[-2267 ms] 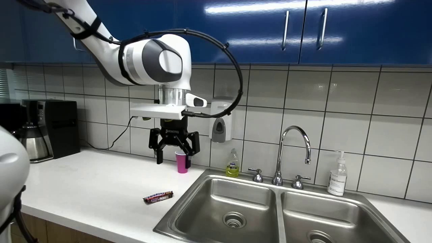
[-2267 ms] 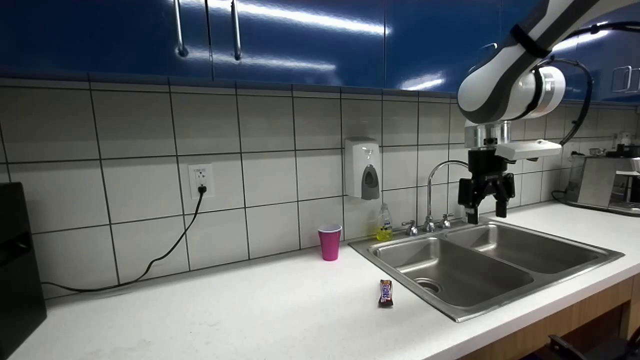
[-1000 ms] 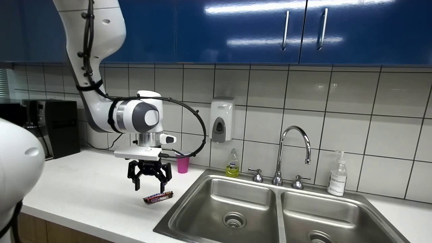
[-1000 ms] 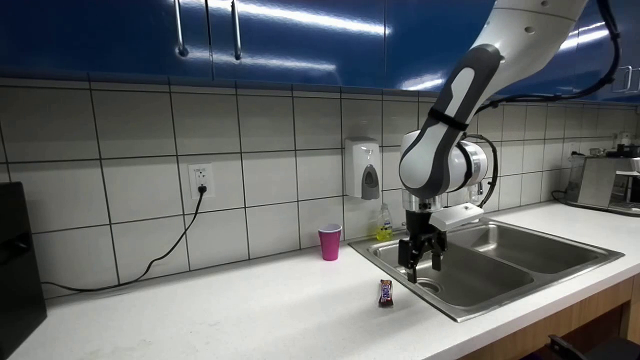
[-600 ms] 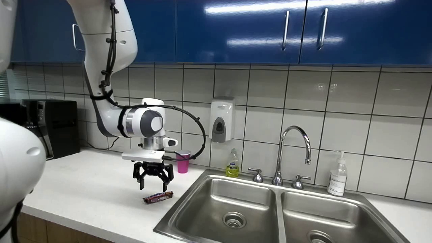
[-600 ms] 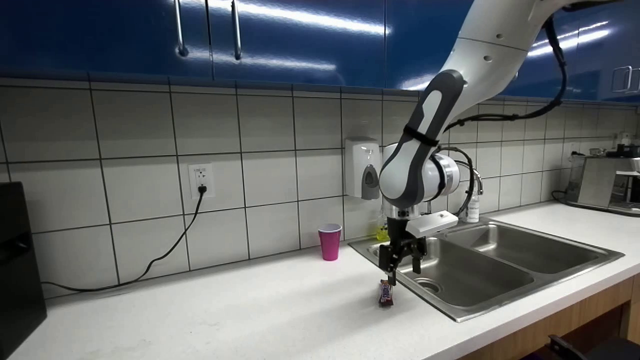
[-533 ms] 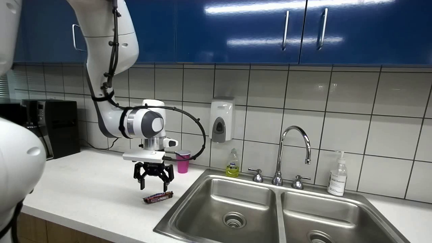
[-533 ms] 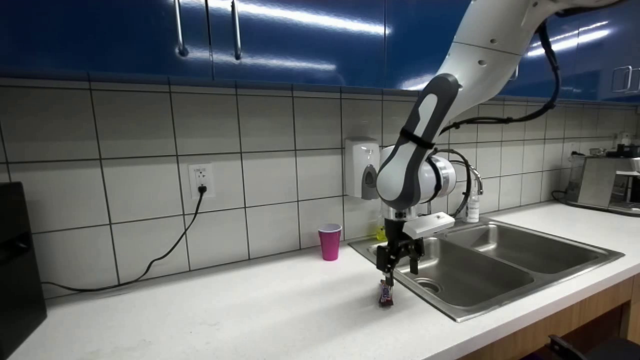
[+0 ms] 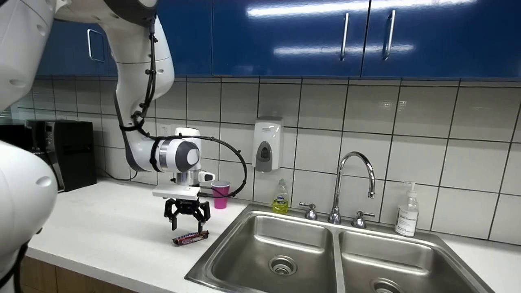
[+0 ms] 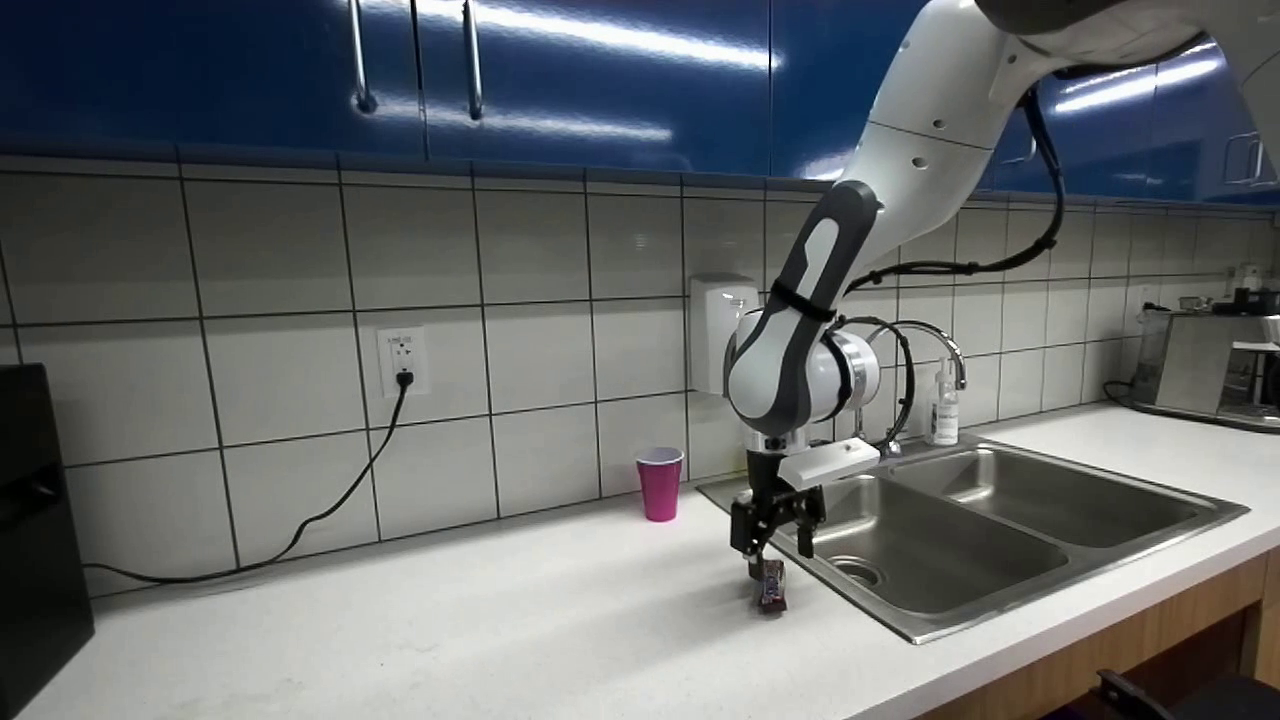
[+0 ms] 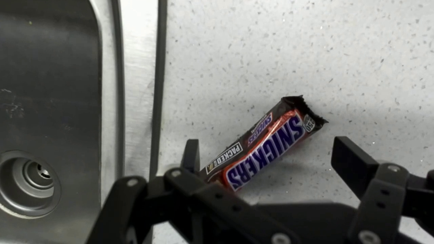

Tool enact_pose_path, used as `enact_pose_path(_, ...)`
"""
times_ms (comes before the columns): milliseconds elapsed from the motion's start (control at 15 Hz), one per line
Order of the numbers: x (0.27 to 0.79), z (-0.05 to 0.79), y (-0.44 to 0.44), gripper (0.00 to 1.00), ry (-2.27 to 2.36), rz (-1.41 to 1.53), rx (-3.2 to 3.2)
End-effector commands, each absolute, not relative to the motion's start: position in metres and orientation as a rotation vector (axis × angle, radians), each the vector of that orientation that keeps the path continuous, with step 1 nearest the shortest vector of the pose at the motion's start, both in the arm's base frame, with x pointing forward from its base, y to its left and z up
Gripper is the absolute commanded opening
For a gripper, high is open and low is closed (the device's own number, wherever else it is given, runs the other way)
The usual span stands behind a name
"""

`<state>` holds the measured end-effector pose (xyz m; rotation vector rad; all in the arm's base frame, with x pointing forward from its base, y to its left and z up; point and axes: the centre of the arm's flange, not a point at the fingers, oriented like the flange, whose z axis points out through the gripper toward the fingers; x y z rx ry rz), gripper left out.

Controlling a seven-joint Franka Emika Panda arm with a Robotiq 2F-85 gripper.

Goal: Put the brown packet in the sink.

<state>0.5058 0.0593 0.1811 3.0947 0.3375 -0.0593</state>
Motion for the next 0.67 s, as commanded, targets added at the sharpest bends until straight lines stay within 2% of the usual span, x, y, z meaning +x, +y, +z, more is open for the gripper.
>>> enact_pose_path(0, 0.5054, 0.1799, 0.0591, 1.0, 0.337, -0.063, 3.095)
enact_pose_path(600, 0.5042, 0.1841, 0.0514, 1.0, 0.205, -0.039, 3.097)
